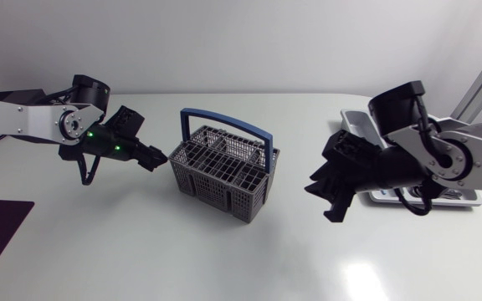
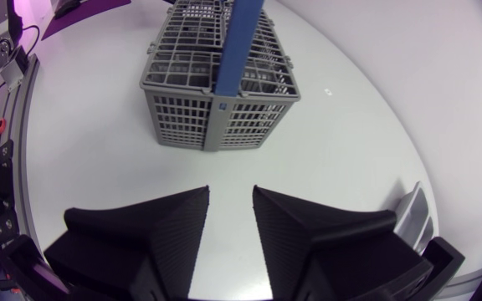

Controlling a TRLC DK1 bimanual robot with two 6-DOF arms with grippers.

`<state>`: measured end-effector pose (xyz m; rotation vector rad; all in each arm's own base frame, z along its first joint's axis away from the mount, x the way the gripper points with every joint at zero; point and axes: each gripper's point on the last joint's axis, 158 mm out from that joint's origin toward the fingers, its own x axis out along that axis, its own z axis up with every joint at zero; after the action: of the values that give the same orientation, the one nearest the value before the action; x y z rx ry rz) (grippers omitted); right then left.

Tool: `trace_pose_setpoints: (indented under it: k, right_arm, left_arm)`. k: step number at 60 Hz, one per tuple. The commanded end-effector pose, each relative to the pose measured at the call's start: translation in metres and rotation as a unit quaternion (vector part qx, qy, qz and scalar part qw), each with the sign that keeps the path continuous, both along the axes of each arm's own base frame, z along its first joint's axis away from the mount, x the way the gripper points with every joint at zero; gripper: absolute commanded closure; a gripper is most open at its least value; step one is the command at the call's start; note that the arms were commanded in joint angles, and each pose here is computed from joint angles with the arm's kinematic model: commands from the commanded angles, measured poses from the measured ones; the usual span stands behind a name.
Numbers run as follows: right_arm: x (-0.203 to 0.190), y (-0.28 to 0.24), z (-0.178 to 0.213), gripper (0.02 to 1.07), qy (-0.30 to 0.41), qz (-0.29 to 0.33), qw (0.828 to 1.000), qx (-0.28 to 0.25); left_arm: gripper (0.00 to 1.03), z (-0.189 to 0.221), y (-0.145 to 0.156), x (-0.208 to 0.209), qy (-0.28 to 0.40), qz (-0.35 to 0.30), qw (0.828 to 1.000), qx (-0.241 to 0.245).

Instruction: Unload the cutlery basket into the drawer organizer.

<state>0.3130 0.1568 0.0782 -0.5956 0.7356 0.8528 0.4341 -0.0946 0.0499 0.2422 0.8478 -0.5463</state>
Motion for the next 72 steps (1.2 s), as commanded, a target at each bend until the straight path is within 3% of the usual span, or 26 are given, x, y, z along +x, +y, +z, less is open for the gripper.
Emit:
trace_pose_setpoints:
  k: [1,12,27,50,72]
  right_arm:
    - [0.001,0.015,-0.008,0.96,0.022,-0.003,1.000,0.007]
    - [0.006,0.043,-0.017,0.97,0.038,0.009,0.999,0.016]
    - [0.013,0.060,-0.021,0.97,0.048,0.012,0.999,0.019]
    - [0.047,0.066,-0.023,0.97,0.052,-0.011,0.998,0.027]
    - [0.080,0.059,-0.029,0.97,0.054,-0.033,0.998,0.028]
  left_arm:
    - [0.25,0.005,-0.003,0.012,-0.014,-0.009,1.000,0.002]
    - [0.31,0.003,-0.012,0.012,-0.014,-0.018,1.000,0.001]
    - [0.49,0.003,-0.028,0.001,-0.010,-0.051,0.999,-0.016]
    - [0.49,0.009,-0.059,-0.040,0.000,-0.117,0.993,-0.020]
    - [0.49,0.025,-0.067,-0.061,-0.012,-0.130,0.991,-0.022]
